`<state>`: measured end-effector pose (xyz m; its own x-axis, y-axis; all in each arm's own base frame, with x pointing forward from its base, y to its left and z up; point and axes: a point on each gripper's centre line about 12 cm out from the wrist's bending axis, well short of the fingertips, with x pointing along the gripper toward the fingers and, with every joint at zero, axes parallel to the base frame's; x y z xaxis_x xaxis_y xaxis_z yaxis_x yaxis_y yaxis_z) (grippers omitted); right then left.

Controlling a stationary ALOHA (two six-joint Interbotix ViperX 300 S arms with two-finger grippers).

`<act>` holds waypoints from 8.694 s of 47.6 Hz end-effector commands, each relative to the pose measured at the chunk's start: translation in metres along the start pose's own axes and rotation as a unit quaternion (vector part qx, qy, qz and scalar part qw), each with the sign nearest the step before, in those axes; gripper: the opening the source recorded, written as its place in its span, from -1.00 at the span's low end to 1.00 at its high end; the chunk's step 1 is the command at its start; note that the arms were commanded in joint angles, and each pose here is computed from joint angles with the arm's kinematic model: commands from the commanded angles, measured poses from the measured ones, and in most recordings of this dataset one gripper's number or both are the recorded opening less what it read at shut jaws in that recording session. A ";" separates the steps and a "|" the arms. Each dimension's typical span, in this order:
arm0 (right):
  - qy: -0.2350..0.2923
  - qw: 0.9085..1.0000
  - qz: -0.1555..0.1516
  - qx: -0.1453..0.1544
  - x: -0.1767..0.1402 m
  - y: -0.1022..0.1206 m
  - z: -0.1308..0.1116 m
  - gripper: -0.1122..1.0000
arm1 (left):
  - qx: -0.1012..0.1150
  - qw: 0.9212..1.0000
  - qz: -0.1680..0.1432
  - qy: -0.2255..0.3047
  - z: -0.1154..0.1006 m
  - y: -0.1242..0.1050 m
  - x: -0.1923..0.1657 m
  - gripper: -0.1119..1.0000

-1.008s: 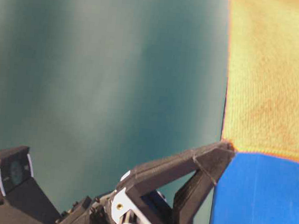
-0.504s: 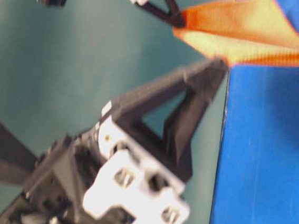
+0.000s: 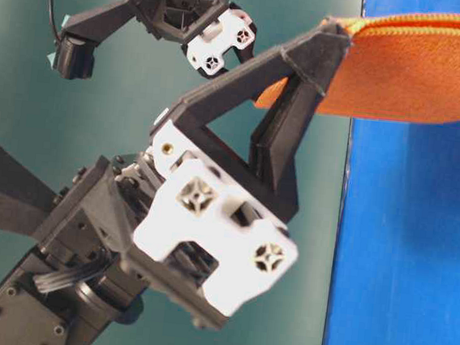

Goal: Fold the orange towel.
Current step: 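Lift the strip and swing the right gripper's end up toward the top, then lay the strip down vertically and open both grippers, then retract both grippers outward away from the towel, then pinch the top corners of the vertical strip with both grippers, then lift the top end and fold it down onto the bottom half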

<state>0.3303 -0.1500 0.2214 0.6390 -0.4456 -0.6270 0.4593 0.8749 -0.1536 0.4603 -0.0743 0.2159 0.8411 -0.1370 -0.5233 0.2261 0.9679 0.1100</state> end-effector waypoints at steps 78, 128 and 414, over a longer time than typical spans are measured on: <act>0.009 0.997 0.051 -0.056 0.051 0.027 -0.010 -0.75 | -0.079 0.996 -0.011 0.034 -0.075 -0.022 0.016 -0.77; 0.014 0.997 0.044 -0.056 0.049 0.024 -0.011 0.38 | -0.068 0.993 -0.012 0.096 -0.093 -0.019 -0.020 0.61; 0.122 0.971 0.207 0.018 -0.030 0.169 -0.121 0.01 | -0.088 0.994 0.033 0.056 -0.135 0.015 0.017 -0.73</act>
<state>0.3065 0.0295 0.1125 0.5824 -0.0077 -0.8129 0.2362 0.9584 0.1601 0.4082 -0.0318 0.0863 0.7720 -0.0548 -0.6333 0.0720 0.9974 0.0014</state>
